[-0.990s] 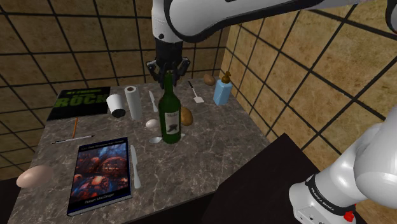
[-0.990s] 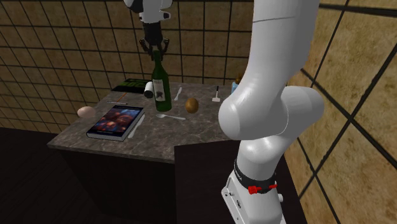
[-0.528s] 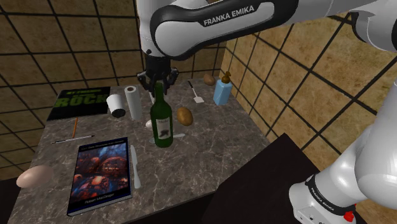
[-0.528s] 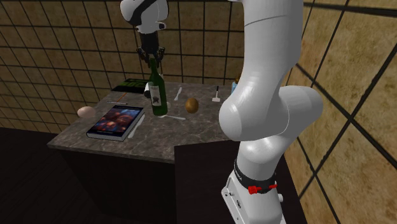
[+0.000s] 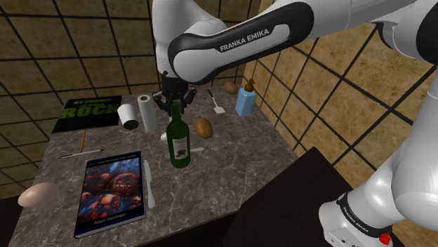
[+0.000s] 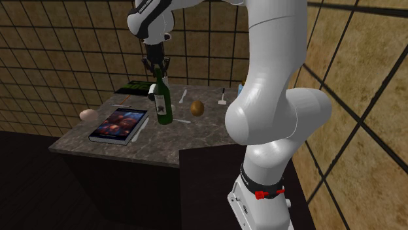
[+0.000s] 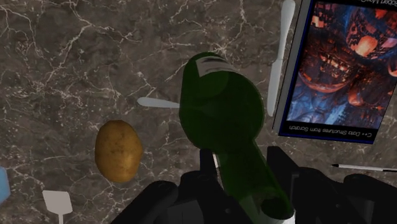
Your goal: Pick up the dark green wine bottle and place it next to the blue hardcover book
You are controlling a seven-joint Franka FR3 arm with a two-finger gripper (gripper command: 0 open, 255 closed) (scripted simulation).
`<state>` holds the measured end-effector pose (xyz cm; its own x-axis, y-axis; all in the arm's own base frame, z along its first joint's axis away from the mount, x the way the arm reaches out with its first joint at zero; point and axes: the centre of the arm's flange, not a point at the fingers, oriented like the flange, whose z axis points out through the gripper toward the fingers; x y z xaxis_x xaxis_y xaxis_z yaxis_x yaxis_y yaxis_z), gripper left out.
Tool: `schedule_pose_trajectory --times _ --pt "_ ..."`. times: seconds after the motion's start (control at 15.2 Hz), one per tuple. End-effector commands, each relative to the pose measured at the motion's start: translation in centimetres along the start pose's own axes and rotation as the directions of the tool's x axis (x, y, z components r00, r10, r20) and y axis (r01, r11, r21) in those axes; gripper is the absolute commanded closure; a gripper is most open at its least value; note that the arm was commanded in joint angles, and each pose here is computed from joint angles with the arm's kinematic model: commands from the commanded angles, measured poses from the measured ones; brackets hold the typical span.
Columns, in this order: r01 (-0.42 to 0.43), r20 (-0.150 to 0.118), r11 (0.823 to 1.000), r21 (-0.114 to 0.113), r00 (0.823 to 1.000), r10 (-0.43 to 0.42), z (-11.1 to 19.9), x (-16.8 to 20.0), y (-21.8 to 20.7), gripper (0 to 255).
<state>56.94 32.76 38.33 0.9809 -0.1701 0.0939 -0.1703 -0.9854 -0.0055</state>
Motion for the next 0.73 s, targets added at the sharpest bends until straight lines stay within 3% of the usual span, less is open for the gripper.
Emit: schedule_pose_trajectory --times 0.0,0.33,0.66 --pt "0.0 -0.001 1.0 0.001 1.0 0.0 1.0 -0.2 0.1 255" --pt "0.0 -0.001 1.0 0.001 1.0 0.0 3.8 -0.5 0.1 255" --pt "0.0 -0.001 1.0 0.001 1.0 0.0 3.8 -0.5 0.1 255"
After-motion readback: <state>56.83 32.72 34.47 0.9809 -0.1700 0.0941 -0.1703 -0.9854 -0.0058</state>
